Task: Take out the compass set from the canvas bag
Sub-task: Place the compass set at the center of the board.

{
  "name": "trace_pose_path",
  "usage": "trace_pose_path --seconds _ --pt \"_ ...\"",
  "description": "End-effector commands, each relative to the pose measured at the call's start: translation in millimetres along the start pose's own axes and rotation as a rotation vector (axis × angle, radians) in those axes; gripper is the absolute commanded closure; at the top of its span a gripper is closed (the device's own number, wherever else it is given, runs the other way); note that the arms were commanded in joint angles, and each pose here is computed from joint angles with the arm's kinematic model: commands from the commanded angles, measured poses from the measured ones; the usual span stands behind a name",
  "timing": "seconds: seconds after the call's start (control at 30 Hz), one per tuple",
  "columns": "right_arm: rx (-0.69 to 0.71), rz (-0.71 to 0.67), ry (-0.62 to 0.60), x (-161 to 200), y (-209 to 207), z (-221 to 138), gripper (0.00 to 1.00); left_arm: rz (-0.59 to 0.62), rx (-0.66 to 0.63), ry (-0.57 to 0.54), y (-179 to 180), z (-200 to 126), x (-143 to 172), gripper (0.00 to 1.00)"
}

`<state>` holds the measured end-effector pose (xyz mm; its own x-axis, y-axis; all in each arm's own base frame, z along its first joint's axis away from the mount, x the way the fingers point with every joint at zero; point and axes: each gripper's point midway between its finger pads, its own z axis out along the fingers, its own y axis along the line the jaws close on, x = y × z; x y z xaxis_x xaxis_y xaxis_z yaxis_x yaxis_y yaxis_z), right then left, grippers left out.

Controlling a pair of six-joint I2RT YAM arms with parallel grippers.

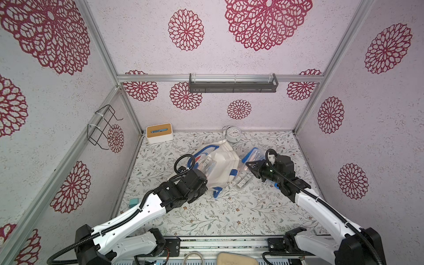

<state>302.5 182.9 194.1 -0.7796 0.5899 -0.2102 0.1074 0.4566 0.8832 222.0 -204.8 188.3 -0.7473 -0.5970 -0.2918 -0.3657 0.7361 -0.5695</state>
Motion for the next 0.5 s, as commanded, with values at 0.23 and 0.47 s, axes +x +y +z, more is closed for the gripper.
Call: trace_pose_path --seconds 0.23,0.47 --pt "0.188 0.112 0.077 32.3 -119.5 11.5 0.86 0.001 -0.011 -0.016 -2.5 -2.6 -7.4 1.00" --pt "0.201 0.146 0.088 35.0 -140.9 24.6 0.86 0.002 -0.008 -0.010 -5.0 -0.9 -6.5 1.00"
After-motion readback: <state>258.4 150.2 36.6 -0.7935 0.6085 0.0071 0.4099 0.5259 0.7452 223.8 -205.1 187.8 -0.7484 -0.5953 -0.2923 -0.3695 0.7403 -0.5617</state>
